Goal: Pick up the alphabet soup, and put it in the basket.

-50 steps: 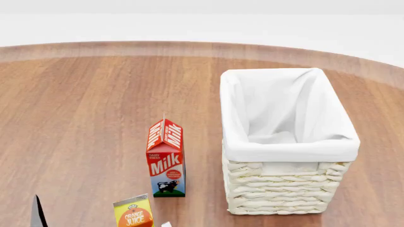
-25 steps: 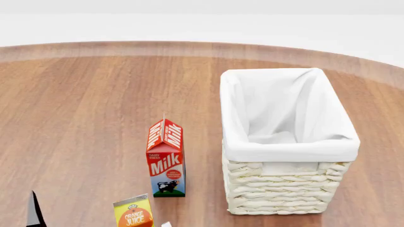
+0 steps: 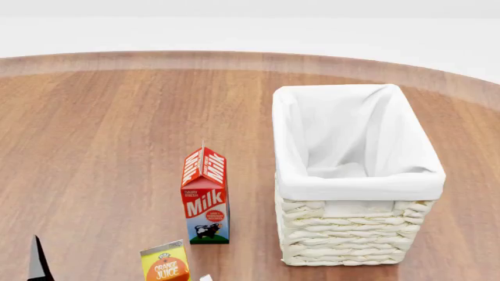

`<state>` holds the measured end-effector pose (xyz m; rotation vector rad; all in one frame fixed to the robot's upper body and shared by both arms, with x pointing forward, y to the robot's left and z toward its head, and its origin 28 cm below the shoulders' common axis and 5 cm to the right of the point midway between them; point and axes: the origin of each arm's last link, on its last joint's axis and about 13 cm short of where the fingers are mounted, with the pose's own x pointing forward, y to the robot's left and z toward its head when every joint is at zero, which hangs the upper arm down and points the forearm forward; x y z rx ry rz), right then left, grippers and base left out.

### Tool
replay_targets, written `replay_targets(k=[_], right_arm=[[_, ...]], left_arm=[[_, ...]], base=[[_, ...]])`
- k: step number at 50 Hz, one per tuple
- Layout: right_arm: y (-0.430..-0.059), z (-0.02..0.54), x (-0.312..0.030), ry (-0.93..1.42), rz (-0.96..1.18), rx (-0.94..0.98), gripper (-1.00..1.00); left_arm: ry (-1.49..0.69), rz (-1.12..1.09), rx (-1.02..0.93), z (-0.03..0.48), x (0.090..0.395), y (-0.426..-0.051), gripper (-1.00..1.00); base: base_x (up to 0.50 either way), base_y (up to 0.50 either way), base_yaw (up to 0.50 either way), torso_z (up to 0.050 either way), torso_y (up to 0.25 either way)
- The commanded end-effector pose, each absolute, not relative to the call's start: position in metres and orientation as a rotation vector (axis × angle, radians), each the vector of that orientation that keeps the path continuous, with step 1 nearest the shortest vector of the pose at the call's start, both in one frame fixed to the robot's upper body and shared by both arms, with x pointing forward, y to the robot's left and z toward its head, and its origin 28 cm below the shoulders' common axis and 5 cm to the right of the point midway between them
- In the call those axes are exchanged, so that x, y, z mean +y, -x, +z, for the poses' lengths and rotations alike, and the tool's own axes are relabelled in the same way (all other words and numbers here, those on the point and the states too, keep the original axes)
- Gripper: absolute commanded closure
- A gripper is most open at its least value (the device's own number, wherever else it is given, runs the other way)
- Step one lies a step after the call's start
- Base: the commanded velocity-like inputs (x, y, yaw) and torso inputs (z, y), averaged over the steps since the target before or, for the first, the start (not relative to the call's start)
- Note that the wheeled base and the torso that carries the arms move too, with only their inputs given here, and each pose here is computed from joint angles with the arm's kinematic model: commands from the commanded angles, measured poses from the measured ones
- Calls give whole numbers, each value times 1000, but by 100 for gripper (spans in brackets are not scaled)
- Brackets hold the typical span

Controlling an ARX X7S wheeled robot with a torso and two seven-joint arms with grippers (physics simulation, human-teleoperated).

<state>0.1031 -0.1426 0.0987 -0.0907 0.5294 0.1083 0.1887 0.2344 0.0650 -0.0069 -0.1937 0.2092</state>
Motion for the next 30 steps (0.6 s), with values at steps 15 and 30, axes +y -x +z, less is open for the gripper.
replay_targets(k=[15, 30], right_arm=[[-94, 84, -141, 53, 122, 579, -100], [-95, 77, -140, 49, 142, 615, -100]], left_arm=[[9, 201, -209, 67, 235, -181, -100], [8, 201, -210, 68, 235, -184, -100]], base=[[0, 0, 0, 0, 0], [0, 0, 0, 0, 0]])
